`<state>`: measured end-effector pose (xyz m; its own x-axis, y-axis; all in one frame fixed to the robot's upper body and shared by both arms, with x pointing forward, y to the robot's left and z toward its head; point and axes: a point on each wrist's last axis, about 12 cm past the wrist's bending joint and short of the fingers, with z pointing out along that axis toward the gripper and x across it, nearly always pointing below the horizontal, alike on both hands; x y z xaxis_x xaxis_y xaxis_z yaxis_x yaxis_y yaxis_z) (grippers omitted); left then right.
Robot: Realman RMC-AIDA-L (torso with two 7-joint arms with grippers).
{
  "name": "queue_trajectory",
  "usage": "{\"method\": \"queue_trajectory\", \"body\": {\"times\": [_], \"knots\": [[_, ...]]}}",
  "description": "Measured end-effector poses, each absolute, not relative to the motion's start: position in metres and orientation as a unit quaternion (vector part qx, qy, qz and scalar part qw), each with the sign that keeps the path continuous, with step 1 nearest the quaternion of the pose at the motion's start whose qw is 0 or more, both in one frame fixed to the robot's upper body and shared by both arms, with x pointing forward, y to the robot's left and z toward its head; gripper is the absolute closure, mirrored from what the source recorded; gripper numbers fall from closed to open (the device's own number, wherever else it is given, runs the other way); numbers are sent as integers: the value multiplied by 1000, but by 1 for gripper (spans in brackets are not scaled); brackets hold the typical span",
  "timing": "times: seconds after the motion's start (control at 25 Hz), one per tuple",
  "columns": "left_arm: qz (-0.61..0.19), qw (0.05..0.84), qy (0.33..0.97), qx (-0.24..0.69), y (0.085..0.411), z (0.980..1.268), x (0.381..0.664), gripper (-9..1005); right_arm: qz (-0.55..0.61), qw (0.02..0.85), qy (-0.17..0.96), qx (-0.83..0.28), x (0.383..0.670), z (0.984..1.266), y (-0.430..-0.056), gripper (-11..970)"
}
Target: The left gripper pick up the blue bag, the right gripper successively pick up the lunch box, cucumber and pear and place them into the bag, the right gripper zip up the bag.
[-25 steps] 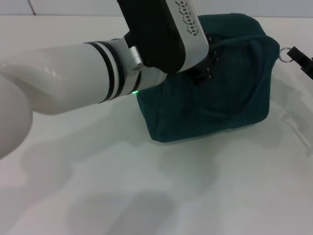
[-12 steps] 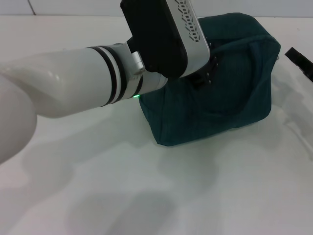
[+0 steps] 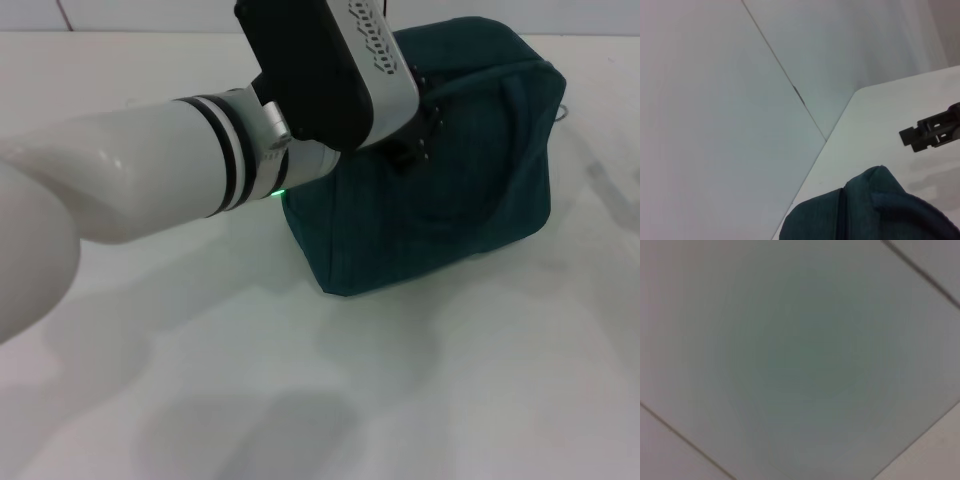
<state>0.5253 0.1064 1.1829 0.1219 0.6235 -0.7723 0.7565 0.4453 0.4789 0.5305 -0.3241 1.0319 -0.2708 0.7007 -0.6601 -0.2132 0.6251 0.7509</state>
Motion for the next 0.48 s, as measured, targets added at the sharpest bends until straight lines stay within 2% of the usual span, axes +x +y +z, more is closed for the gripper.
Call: {"method": "queue_trajectory", "body": {"times": [0.08,0.32,0.4,0.48], "knots": [[-63,536,661,521,107,1181,526,833,396,581,689,177,530,1033,-325,289],[-69,557,658,502,103,1179,522,829,402,585,684,170,532,1036,-324,146],[-68,563,654,500,102,1179,520,752,403,585,684,168,532,1037,-324,99],[-68,567,653,498,102,1180,519,675,403,585,684,167,532,1037,-324,100]]}}
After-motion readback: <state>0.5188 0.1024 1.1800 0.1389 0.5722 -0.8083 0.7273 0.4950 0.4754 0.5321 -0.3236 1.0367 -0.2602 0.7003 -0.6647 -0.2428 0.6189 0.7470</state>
